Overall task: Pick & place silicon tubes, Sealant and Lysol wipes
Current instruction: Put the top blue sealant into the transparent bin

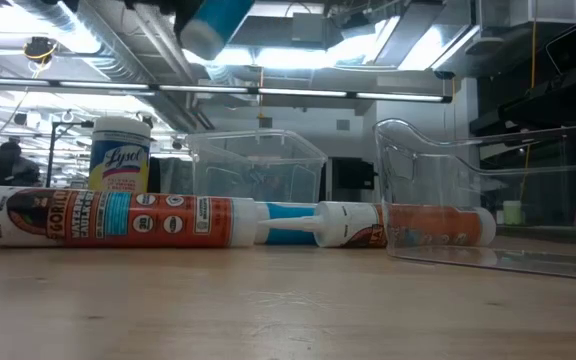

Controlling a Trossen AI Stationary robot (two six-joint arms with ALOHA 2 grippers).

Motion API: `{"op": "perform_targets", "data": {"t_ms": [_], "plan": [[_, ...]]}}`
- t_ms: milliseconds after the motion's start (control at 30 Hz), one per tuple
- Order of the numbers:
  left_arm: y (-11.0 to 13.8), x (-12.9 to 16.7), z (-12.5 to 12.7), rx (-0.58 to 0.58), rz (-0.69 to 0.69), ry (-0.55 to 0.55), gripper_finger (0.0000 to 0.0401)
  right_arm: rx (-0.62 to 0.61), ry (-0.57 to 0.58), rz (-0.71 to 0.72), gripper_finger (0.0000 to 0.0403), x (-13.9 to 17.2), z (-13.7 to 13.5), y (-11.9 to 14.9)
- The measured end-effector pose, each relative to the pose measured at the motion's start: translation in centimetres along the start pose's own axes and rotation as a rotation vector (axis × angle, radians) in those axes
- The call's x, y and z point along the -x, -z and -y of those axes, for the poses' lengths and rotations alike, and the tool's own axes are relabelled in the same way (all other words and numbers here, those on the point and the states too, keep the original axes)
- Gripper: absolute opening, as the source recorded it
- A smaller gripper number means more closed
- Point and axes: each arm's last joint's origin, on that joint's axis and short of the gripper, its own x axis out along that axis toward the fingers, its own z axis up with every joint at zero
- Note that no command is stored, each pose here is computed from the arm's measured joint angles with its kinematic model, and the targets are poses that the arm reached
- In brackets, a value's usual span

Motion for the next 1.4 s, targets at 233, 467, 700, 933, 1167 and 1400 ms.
{"op": "perform_targets", "data": {"t_ms": [233,467,700,933,1167,1400], "plan": [[-1.2,0.0,-0.3,0.170,0.118,0.004,0.0211,-0.001,0.000,0.000,0.0045,0.0,0.0,0.0],[-1.6,-0.1,-0.9,0.279,0.141,0.009,0.0211,0.000,0.000,0.000,0.0045,0.0,0.0,0.0],[-1.8,-0.1,-1.5,0.395,0.188,-0.079,0.0211,0.027,0.044,0.009,0.0046,0.0,0.1,-0.1],[-1.4,-0.5,-1.9,0.471,0.232,-0.189,0.0211,0.137,0.190,0.021,0.0045,0.1,0.6,-0.3],[-1.1,-1.5,-2.1,0.514,0.320,-0.235,0.0211,0.125,0.200,0.021,0.0046,0.1,0.6,-0.3],[-0.6,-2.8,-2.2,0.547,0.379,-0.225,0.0211,-0.429,0.221,0.159,0.0046,0.1,0.7,-1.0]]}}
